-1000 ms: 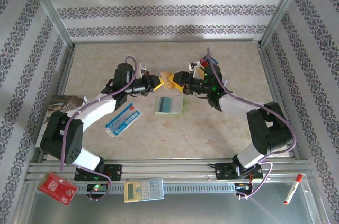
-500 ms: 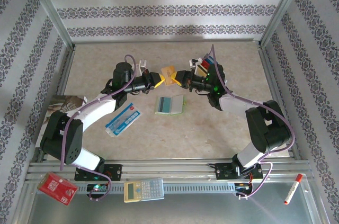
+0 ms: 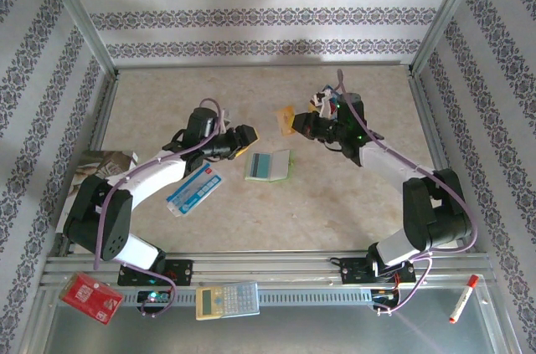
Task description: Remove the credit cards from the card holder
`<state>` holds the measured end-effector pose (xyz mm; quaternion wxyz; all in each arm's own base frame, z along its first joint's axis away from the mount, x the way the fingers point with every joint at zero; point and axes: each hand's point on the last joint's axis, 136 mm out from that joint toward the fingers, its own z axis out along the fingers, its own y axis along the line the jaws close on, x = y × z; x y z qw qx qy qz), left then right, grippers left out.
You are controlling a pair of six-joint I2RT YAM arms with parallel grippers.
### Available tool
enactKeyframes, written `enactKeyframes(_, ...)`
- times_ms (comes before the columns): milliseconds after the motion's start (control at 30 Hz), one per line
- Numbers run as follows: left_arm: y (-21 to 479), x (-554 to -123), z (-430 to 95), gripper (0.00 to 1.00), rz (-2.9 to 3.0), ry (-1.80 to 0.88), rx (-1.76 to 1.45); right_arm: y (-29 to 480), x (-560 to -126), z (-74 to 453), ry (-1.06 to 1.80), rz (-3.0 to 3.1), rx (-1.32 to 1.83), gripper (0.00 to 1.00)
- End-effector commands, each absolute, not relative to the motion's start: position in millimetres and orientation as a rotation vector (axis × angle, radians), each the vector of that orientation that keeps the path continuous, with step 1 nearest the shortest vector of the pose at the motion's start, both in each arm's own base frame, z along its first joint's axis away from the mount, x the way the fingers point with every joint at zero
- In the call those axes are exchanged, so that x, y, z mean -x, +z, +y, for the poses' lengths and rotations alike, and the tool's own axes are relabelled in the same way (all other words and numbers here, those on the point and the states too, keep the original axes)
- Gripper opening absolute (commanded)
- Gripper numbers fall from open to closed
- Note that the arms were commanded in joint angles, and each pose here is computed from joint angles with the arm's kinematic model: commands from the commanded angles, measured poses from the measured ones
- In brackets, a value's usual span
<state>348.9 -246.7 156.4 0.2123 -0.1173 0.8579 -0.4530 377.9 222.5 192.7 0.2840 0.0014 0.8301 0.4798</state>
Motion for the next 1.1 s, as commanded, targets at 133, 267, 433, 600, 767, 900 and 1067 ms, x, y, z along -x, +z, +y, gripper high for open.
enactKeyframes(133, 130, -338, -267, 0.61, 2.467, -1.187, 0.249, 179, -396, 178, 0.647, 2.340, 0.395, 0.00)
enactKeyframes(267, 121, -334, -284, 0.61, 2.497, -1.222, 0.229, 189, -422, 166, 0.512, 2.306, 0.485, 0.00)
enactKeyframes(433, 111, -327, -300, 0.60, 2.534, -1.269, 0.193, 181, -451, 148, 0.293, 2.322, 0.613, 0.00)
enactKeyframes(600, 106, -323, -307, 0.60, 2.563, -1.268, 0.171, 160, -471, 125, 0.147, 2.390, 0.678, 0.00)
enactKeyframes(767, 102, -321, -308, 0.60, 2.587, -1.256, 0.168, 149, -482, 117, 0.100, 2.410, 0.726, 0.00)
enactKeyframes(900, 100, -321, -310, 0.60, 2.598, -1.251, 0.167, 141, -491, 116, 0.112, 2.407, 0.744, 0.00)
enactKeyframes(1067, 98, -322, -310, 0.60, 2.606, -1.240, 0.182, 133, -500, 120, 0.125, 2.409, 0.767, 0.00)
